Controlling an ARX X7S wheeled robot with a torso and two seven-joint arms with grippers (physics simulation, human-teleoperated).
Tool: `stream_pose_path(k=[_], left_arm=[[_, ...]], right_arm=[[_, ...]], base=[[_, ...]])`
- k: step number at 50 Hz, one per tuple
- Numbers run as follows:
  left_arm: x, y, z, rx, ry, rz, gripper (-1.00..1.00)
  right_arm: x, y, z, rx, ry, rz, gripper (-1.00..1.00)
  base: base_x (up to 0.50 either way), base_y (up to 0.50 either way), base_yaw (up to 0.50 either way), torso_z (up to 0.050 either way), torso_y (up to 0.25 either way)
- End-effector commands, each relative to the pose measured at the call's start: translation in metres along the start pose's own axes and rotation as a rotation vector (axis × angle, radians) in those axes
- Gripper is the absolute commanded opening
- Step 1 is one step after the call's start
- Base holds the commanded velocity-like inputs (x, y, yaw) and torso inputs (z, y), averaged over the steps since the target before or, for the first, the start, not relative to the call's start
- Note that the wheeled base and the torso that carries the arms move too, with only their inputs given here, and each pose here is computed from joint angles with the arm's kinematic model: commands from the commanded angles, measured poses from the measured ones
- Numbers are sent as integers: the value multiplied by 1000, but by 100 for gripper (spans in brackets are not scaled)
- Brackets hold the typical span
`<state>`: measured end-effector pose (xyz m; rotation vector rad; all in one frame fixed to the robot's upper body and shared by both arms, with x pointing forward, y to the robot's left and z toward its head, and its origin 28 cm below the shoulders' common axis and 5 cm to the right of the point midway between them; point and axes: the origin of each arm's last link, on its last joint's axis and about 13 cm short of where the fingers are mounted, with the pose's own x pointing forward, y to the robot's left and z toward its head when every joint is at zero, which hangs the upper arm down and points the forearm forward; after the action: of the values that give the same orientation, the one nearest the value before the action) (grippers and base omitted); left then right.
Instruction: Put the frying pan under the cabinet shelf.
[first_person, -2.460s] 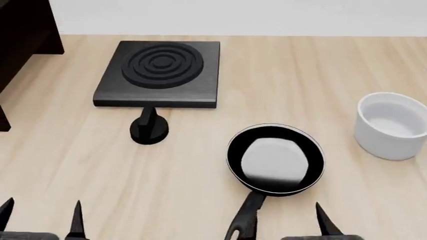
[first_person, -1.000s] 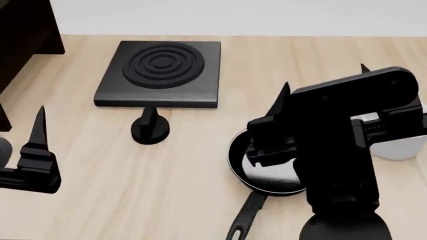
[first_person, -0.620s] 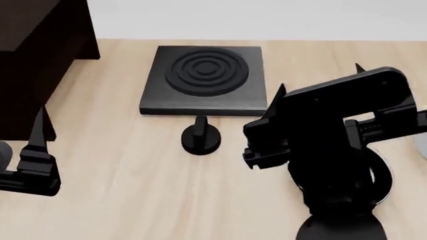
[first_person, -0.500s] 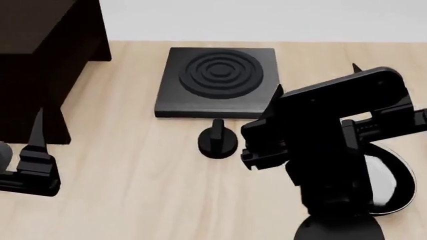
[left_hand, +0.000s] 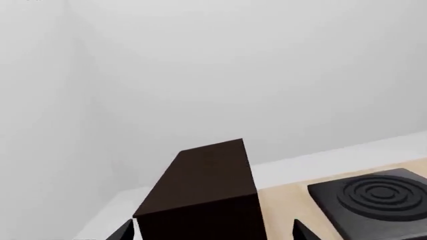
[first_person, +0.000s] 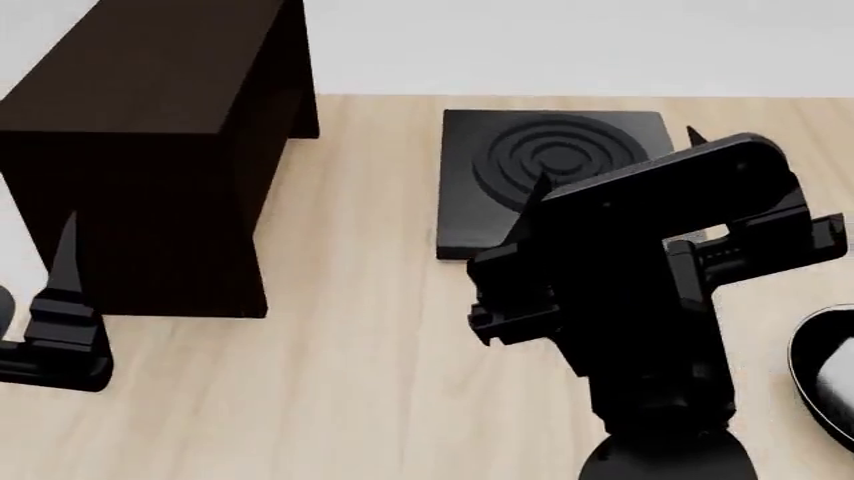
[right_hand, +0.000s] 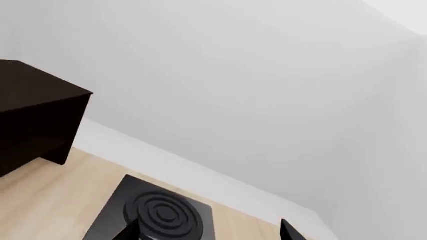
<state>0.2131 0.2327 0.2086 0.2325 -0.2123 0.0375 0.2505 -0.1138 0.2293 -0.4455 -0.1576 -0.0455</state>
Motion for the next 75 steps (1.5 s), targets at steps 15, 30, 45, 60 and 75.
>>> stream_pose_path(k=[15,30,45,60,75], left_arm=[[-3,1,4,-9,-19,-4,100],[-5,3,6,-13,-26,2,100],[-6,4,11,-6,-40,3,100],[-6,6,12,-1,-41,13,100],[3,7,16,-7,-52,31,100]], right_arm=[[-2,3,12,-51,-75,14,100],[-4,7,17,-64,-89,30,100],[-3,6,18,-65,-103,40,100],[-7,-1,12,-3,-44,-25,100],[-43,-15,-6,46,29,-110,100]], base=[[358,-31,0,0,0],[500,-47,0,0,1],[500,-43,0,0,1],[376,-17,0,0,0],[0,0,0,0,0]])
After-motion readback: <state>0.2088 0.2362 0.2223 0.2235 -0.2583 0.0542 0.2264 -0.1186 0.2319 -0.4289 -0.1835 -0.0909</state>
